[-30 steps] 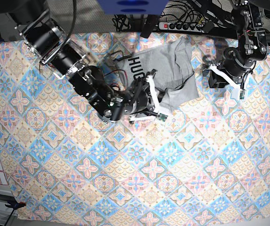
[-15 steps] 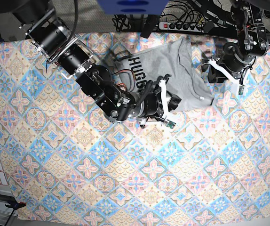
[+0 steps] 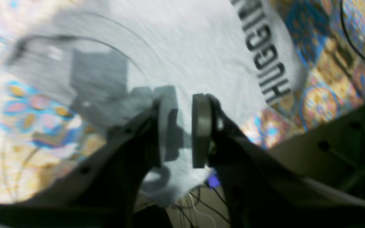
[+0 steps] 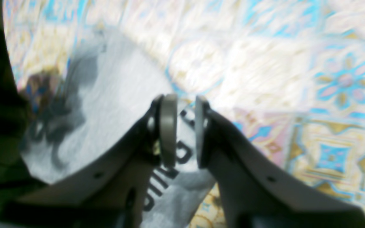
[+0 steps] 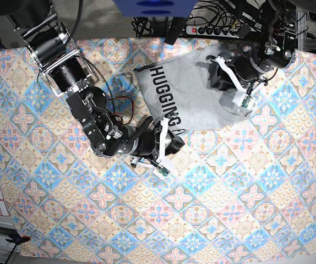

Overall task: Fold the T-shirt properly
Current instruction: 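Grasp the folded shirt with both grippers and rotate it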

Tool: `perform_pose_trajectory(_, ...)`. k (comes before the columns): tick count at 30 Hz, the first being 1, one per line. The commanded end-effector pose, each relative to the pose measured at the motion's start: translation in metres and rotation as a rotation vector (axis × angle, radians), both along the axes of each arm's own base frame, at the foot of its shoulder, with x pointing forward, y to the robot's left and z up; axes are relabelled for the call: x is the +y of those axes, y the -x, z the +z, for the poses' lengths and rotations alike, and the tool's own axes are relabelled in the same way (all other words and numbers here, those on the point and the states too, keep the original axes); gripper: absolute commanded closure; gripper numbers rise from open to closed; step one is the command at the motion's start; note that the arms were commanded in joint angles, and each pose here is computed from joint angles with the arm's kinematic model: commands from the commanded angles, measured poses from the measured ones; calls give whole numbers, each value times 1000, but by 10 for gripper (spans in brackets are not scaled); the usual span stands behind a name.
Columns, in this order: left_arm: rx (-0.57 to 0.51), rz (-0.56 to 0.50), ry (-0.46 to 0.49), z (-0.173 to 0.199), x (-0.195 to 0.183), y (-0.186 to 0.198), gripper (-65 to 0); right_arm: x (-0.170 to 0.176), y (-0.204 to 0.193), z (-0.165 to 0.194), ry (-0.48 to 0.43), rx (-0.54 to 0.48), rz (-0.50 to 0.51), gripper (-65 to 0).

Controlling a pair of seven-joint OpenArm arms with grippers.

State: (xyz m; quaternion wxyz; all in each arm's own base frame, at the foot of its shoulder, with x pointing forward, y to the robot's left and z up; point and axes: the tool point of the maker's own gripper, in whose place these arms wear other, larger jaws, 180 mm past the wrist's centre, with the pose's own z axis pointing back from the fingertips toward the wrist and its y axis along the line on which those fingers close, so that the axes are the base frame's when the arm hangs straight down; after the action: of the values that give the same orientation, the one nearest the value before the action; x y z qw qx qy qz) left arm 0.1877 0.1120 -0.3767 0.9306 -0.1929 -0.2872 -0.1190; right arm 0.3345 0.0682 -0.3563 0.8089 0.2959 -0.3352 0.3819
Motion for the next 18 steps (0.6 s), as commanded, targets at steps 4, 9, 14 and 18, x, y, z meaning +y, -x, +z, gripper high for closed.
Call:
perform_pose_trajectory(4,-20,-50,30,5,-18,0,-38,-2,-14,10,-34,-16,-24,-91)
perform_pose_trajectory(9,-2,-65,40,-1,-26,2,0,-12,-10,-33,17,110,-69,-34)
perform_pose_trajectory(14,40,-58,8,-19,-20,4,0,-8,-10,-56,33,192,-96,-28)
perform_pose_trajectory(18,67,-96,-30,-35,-30,7,0,6,-20,-54,28,182,-95,-29)
